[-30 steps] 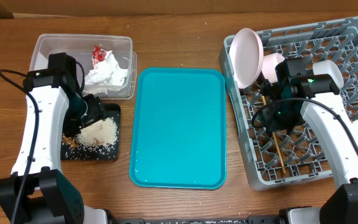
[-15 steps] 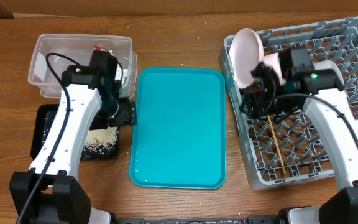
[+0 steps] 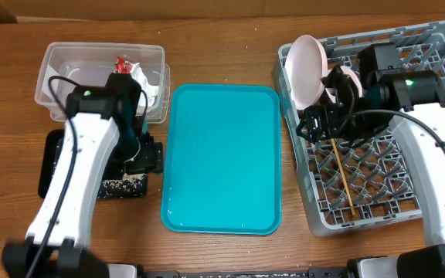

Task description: Sort waste into correct bins and load items into the dishwasher

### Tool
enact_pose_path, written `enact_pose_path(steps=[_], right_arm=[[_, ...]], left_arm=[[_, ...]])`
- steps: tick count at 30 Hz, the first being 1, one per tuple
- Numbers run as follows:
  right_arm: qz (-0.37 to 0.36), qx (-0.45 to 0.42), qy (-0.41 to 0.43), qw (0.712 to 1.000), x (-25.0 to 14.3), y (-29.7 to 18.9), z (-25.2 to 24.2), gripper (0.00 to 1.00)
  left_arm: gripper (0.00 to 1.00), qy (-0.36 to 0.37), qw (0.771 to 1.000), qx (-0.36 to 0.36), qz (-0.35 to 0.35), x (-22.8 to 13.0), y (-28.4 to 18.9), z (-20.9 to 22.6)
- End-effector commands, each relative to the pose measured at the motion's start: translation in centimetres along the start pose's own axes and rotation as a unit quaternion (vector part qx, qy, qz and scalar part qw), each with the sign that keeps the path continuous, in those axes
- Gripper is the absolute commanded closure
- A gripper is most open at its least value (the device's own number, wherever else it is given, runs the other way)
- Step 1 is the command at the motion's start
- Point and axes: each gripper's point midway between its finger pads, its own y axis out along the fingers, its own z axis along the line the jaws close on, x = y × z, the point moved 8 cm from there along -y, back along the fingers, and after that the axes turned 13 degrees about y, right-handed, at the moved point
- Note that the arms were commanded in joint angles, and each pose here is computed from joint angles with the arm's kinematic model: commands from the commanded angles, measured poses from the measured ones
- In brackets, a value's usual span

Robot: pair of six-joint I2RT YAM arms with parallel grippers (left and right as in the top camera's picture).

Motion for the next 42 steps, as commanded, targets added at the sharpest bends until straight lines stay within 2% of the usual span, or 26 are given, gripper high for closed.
enact_pose_path(steps=[1, 4, 9, 13, 14, 16, 21, 42], right_arm=[[-0.028, -0.007, 0.050, 0.998, -0.5, -1.8, -1.0, 0.00], [-0.055, -0.006, 0.061, 0.997, -1.2, -2.7, -2.0, 0.00], [-0.136, -0.024, 0.074, 0.988, -3.8, -4.3, -3.5, 0.00], [-0.226, -0.045, 0.067, 0.971, -6.4, -5.5, -4.0, 0.00], [-0.249, -0.047, 0.066, 0.965, -7.2, -5.8, -4.0, 0.00], [-0.301, -0.050, 0.070, 0.950, -8.9, -6.4, -4.2, 0.00], [-0.348, -0.030, 0.049, 0.936, -11.5, -7.2, -3.7, 0.00], [-0.345, -0.030, 0.050, 0.937, -11.9, -7.1, -3.7, 0.00]], left_arm=[[0.16, 0.013, 0.997, -0.004, -0.077, -2.0, -3.1, -0.1], [0.16, 0.014, 0.990, -0.003, -0.140, -3.7, -4.8, -0.1], [0.14, 0.018, 0.964, 0.000, -0.264, -7.0, -6.8, -0.2], [0.06, 0.018, 0.935, -0.004, -0.355, -10.0, -7.3, -0.3], [0.01, 0.012, 0.928, -0.006, -0.372, -10.7, -7.3, -0.3], [0.00, 0.000, 0.915, -0.012, -0.404, -12.1, -7.0, -0.3], [0.00, -0.022, 0.897, -0.024, -0.440, -13.3, -7.2, -0.3], [0.00, -0.022, 0.901, -0.024, -0.433, -13.4, -7.0, -0.3]])
